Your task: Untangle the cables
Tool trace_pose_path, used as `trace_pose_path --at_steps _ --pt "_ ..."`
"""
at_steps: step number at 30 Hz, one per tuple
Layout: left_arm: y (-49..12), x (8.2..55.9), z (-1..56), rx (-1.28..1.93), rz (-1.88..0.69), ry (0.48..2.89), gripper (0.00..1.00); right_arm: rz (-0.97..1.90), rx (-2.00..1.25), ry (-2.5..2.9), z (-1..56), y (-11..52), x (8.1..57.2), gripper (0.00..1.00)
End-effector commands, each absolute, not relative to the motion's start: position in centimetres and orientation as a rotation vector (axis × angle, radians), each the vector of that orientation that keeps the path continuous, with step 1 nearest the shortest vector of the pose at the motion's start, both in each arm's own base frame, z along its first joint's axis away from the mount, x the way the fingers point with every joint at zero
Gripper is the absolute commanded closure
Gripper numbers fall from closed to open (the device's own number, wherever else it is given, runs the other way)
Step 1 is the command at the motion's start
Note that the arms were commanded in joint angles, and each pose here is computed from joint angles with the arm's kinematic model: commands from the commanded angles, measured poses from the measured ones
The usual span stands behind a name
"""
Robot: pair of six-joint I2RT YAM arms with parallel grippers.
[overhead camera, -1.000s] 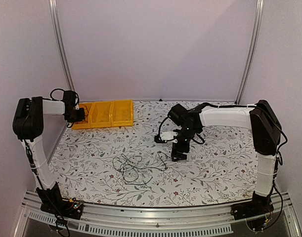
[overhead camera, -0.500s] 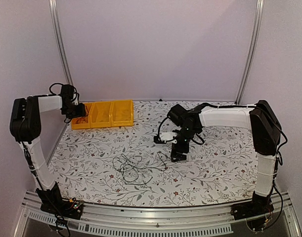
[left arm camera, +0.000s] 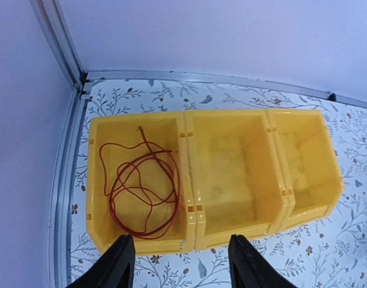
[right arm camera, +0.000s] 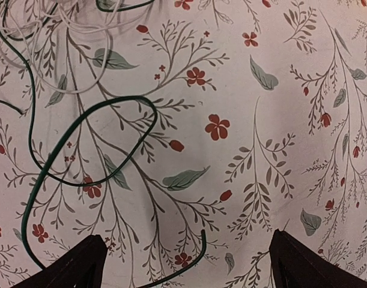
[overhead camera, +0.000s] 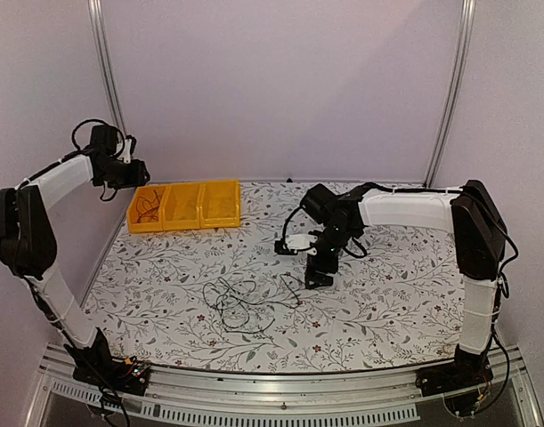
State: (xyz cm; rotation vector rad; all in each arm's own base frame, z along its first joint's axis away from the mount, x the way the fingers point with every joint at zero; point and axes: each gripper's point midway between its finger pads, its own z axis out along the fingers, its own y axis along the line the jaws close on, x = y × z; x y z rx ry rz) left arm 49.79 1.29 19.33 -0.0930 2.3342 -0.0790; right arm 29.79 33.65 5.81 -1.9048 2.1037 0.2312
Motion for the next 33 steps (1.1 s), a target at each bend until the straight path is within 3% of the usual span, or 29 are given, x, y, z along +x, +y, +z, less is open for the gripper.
trace_pose_path --at_steps 1,5,8,13,20,33 --pt "-8.1 47.2 25.9 0.247 -0.438 2.138 0.45 0.296 -1.846 2.045 8.9 35.4 30.2 0.01" --pt "-18.8 41.5 26.4 0.569 -0.654 1.980 0.44 0.398 -1.813 1.999 11.5 36.0 29.6 0.05" --pt "-24.5 36.7 27.5 0.703 -0.758 1.784 0.42 0.481 -1.791 1.976 13.7 36.1 29.2 0.15" --pt "-30.4 29.2 27.7 0.891 -0.990 1.603 0.41 0.578 -1.788 1.927 16.3 36.1 28.3 0.30" --pt "-35.8 24.7 24.1 1.136 -1.016 1.552 0.40 0.664 -1.805 1.920 16.9 36.1 27.2 0.56" --pt "-42.1 21.7 17.9 1.437 -0.944 1.424 0.40 0.662 -1.801 1.945 16.5 36.0 27.2 0.59"
